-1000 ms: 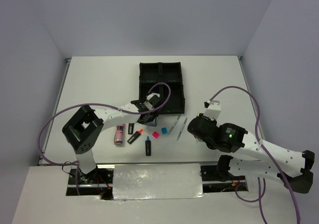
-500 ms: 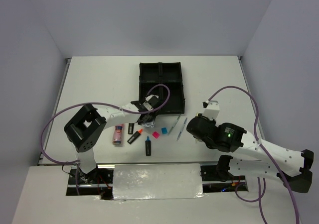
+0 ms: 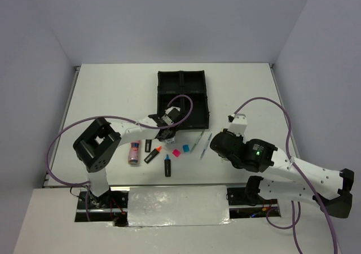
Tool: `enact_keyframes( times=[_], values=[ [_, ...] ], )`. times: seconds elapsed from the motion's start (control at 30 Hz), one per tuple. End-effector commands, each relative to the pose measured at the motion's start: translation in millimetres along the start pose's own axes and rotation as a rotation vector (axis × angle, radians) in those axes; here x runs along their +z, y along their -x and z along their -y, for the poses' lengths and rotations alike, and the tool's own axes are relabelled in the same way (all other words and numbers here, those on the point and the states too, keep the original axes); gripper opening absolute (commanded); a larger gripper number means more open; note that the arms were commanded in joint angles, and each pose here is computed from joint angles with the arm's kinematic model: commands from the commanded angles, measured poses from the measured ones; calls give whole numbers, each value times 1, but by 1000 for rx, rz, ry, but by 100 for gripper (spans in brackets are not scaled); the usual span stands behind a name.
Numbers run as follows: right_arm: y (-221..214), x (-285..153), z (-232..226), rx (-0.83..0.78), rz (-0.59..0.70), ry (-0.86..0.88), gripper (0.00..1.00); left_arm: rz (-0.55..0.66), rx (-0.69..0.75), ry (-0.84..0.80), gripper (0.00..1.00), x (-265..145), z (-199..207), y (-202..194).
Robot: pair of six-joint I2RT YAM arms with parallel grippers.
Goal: Sort the stationery into containers
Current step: Close the pen cap on the pen.
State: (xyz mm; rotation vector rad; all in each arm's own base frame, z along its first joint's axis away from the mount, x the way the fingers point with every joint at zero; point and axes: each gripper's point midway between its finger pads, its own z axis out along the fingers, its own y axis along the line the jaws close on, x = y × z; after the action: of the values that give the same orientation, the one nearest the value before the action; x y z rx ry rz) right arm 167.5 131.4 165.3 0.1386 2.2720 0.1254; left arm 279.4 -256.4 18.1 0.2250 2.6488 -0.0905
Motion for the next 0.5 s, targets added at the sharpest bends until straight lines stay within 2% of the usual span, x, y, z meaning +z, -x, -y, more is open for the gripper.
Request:
enact_keyframes(
  times=[0.0, 0.13, 0.17, 0.23, 0.47],
  values=[
    [12, -2, -11, 33, 34, 31, 0, -46, 20, 1, 21, 11, 0, -11],
    [13, -2, -11, 30, 34, 24, 0, -37, 13, -20, 12, 6, 5, -6],
    [13, -1, -11, 30, 35, 23, 0, -35, 12, -32, 6, 4, 8, -4],
    [13, -1, -12, 33, 36, 25, 0, -22, 2, -52, 0, 0, 12, 2],
    [14, -2, -15, 67, 56, 74, 0, 59, -43, -194, 0, -41, 37, 34]
  ],
)
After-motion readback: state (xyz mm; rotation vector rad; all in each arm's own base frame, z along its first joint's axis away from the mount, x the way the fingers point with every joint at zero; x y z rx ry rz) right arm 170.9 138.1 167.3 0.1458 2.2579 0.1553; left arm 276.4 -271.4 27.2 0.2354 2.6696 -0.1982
